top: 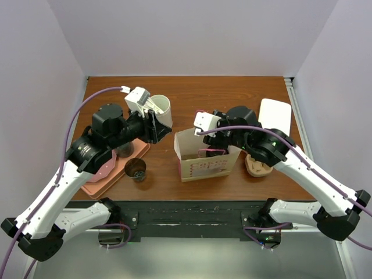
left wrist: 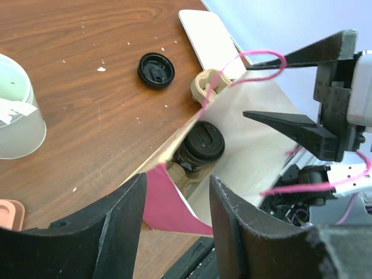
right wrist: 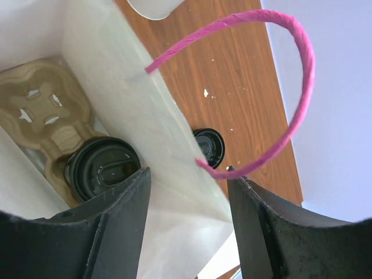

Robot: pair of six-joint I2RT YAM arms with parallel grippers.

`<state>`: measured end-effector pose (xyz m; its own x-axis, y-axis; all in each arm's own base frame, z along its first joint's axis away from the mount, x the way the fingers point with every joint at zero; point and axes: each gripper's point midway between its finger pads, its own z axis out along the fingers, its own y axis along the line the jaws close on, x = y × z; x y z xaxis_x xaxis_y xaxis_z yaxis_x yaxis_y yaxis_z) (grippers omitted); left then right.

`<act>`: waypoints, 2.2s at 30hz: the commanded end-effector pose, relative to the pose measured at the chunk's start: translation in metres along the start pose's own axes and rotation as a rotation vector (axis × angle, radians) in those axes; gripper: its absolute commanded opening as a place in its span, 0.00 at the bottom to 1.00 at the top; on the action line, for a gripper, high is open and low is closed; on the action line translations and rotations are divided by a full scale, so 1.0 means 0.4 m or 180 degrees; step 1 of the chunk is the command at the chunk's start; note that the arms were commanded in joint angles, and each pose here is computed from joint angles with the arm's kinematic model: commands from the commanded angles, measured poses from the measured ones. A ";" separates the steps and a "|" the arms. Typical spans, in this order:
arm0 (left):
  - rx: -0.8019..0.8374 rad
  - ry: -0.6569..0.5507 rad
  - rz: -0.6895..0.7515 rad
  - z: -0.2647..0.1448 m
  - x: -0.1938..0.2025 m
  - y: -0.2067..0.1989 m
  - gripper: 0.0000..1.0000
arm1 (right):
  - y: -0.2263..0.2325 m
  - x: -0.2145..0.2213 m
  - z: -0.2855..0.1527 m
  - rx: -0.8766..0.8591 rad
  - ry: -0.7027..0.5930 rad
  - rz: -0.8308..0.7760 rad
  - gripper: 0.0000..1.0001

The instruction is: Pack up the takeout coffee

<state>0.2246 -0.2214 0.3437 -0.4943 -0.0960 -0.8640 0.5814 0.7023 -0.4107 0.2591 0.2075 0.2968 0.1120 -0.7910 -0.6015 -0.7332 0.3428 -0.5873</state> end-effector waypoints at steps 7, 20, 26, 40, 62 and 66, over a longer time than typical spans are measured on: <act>-0.0099 -0.0257 0.0023 -0.028 -0.050 0.000 0.52 | -0.069 -0.026 -0.060 0.0357 -0.0163 0.0086 0.56; -0.0312 -0.0444 0.0026 -0.058 -0.075 0.023 0.53 | -0.103 -0.055 -0.122 0.0479 -0.0346 0.0309 0.56; -0.0763 -0.0516 0.0058 -0.064 -0.116 0.074 0.53 | -0.152 -0.097 -0.186 0.0694 -0.0571 0.0563 0.59; -0.1986 -0.0308 -0.0150 -0.030 -0.203 0.265 0.53 | -0.348 -0.286 -0.368 0.1236 -0.1412 0.3501 0.98; -0.2482 0.0294 -0.0169 0.226 -0.189 0.530 0.42 | -0.285 -0.287 -0.339 0.0877 -0.1460 0.3393 0.98; -0.2537 0.0201 -0.0149 0.265 -0.224 0.569 0.41 | -0.261 -0.282 -0.324 0.0765 -0.1369 0.3328 0.98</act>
<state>0.4411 -0.1343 0.2743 -0.6334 -0.1143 -0.7654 -0.0505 0.9930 -0.1065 0.2392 0.1910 0.4996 -0.2174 0.1886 -0.9577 -0.4260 0.8645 0.2669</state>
